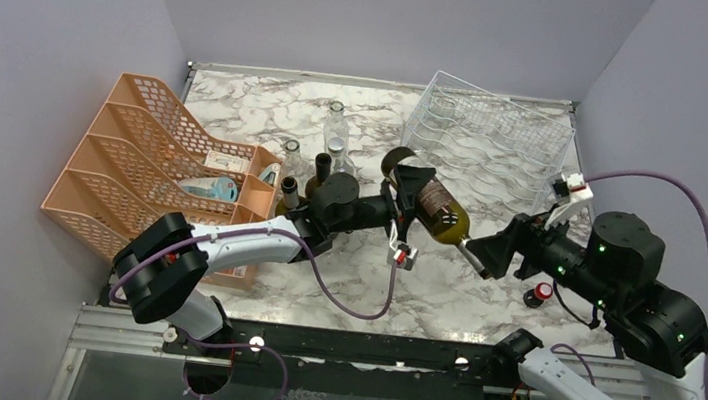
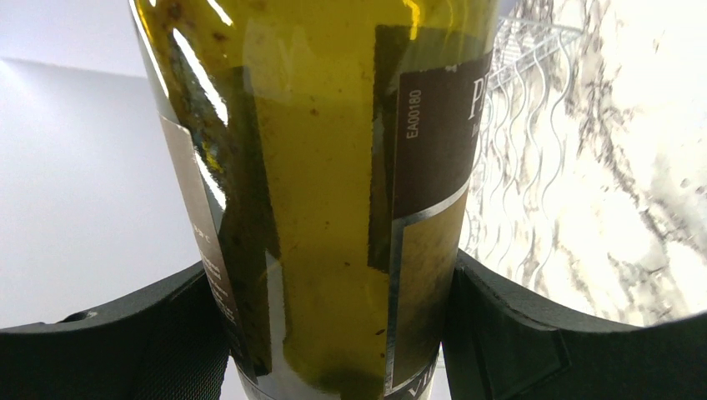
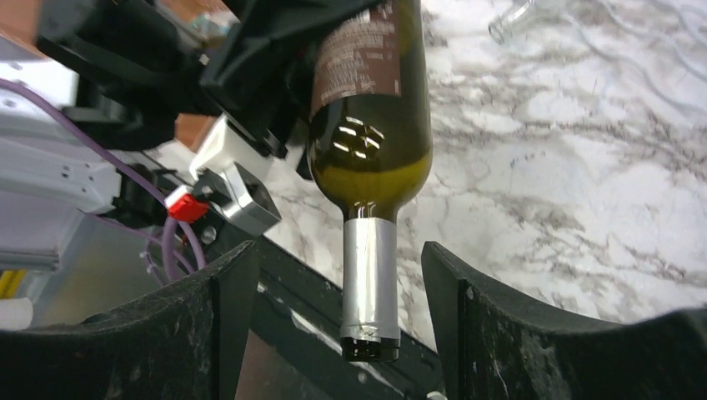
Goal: Put the wine bottle on the wine rack
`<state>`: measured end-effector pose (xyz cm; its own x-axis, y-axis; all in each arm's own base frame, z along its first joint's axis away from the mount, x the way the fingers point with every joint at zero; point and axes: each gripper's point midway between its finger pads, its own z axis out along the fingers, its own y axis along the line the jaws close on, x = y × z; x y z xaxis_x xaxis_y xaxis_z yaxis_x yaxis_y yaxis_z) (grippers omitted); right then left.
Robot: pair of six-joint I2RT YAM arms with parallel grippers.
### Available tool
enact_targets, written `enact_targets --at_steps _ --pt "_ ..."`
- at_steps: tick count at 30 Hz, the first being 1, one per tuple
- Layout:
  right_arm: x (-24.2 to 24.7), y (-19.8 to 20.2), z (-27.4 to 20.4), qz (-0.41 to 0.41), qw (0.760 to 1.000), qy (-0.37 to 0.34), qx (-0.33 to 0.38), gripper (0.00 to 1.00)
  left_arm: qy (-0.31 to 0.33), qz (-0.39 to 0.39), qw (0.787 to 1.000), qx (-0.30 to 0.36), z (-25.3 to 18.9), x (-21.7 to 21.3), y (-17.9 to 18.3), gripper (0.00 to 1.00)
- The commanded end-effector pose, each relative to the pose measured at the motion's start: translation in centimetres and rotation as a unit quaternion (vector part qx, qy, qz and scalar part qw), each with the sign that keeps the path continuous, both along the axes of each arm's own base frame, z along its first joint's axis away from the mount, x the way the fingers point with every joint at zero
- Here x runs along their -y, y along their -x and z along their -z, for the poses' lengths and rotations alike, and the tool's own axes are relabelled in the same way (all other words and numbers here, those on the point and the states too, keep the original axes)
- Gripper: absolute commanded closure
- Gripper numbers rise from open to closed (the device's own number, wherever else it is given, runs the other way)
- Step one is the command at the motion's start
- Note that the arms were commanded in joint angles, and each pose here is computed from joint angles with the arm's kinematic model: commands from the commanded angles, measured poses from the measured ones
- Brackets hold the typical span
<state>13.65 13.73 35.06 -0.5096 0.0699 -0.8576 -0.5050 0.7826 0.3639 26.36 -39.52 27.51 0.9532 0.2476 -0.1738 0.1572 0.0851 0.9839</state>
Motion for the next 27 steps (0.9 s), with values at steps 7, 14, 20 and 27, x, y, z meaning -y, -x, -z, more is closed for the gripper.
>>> enact_targets --at_steps 7,14,20,27 --pt "-1.8 0.6 8.1 -0.044 0.989 0.062 -0.129 0.31 -0.023 0.024 0.99 0.136 -6.1 0.8 0.7 1.0" --pt "-2.8 0.7 11.2 -0.061 0.983 0.061 -0.163 0.36 -0.03 0.025 0.99 0.135 -5.9 1.0 0.5 1.0" --pt "-3.0 0.0 12.6 -0.051 0.982 0.068 -0.169 0.39 -0.039 0.025 0.99 0.132 -5.6 1.1 0.4 1.0" --pt "-3.1 -1.0 13.2 -0.04 0.982 0.08 -0.169 0.44 -0.049 0.019 0.989 0.139 -5.4 1.1 0.1 1.0"
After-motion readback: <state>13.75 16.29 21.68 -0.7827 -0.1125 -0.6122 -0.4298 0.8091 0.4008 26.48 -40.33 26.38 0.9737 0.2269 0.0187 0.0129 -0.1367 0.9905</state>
